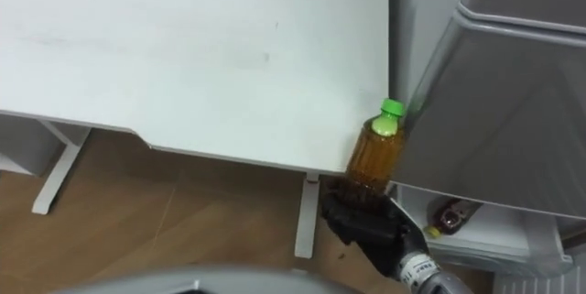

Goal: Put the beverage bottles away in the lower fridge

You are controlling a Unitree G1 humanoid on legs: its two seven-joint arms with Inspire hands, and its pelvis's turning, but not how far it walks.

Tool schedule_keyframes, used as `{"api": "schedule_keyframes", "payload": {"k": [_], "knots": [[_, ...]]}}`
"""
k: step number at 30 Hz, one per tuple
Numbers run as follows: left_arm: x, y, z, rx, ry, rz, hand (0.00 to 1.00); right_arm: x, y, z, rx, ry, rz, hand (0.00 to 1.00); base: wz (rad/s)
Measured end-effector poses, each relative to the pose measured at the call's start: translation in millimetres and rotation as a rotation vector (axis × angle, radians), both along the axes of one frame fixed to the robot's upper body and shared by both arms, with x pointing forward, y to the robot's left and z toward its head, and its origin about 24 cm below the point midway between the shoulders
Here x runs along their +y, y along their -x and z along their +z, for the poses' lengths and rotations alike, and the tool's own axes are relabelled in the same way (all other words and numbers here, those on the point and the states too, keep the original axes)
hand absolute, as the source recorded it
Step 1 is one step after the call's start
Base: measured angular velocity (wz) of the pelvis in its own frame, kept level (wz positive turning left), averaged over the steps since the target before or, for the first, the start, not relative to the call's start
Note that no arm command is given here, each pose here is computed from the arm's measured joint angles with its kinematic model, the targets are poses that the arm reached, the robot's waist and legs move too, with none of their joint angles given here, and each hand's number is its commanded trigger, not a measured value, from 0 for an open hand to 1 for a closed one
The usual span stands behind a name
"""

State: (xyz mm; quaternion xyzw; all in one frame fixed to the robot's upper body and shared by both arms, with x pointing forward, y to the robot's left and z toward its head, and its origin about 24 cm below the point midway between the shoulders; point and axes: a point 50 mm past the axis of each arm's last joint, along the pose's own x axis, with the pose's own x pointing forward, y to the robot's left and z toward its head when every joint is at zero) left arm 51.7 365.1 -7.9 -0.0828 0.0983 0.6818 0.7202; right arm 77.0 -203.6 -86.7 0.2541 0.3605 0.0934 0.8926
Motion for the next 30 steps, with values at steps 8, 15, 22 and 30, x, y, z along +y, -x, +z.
{"api": "schedule_keyframes", "payload": {"k": [8, 15, 22, 30], "knots": [[-52.1, 61.3, -92.5, 0.343, 0.414, 0.031, 0.0, 14.0, -3.0, -2.9, 0.022, -0.022, 0.01, 1.0, -0.01], [-81.4, 100.5, -122.8, 0.575, 0.544, -0.083, 0.0, 14.0, -28.7, 3.2, -0.052, 0.114, 0.135, 1.0, -0.04], [-85.9, 86.2, -127.1, 0.616, 0.504, -0.187, 0.0, 10.9, -45.6, 14.4, -0.155, 0.381, 0.301, 1.0, 0.02], [-83.8, 64.4, -126.6, 0.544, 0.442, -0.203, 0.0, 6.9, -55.4, 25.5, -0.256, 0.728, 0.453, 1.0, 0.0]]}}
